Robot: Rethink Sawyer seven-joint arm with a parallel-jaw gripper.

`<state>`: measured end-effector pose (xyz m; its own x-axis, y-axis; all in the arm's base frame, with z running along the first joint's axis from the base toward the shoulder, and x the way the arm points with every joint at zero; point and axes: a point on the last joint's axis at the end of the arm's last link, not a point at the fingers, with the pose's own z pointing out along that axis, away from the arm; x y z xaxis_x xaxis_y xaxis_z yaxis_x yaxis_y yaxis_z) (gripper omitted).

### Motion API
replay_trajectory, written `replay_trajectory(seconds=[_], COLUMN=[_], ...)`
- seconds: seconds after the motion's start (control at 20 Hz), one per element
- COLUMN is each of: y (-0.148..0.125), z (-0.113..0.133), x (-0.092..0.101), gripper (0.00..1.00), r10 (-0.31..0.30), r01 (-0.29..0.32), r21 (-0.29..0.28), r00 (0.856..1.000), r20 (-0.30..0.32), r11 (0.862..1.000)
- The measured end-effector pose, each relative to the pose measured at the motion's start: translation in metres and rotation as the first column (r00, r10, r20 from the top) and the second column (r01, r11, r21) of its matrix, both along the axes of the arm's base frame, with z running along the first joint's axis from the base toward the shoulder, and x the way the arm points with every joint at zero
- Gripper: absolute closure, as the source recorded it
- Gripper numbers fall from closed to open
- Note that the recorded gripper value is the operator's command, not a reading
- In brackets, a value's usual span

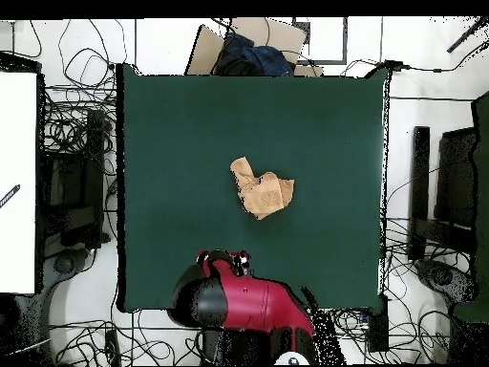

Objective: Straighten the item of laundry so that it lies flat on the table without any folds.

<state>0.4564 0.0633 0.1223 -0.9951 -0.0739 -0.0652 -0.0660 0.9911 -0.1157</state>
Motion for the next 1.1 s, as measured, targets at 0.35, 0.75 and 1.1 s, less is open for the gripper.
replay_trajectory(seconds=[0.35, 0.75, 1.1], y=[-0.008, -0.018, -0.031], z=[0.012, 0.020, 0.013], x=[0.031, 0.064, 0.093], gripper=[0.00, 0.00, 0.00], r10=[-0.005, -0.001, -0.008], r01=[0.005, 0.002, 0.010], r21=[-0.009, -0.024, -0.034], r00=[1.000, 0.999, 0.998], r20=[0.011, 0.047, 0.069], r11=[1.000, 1.000, 0.999])
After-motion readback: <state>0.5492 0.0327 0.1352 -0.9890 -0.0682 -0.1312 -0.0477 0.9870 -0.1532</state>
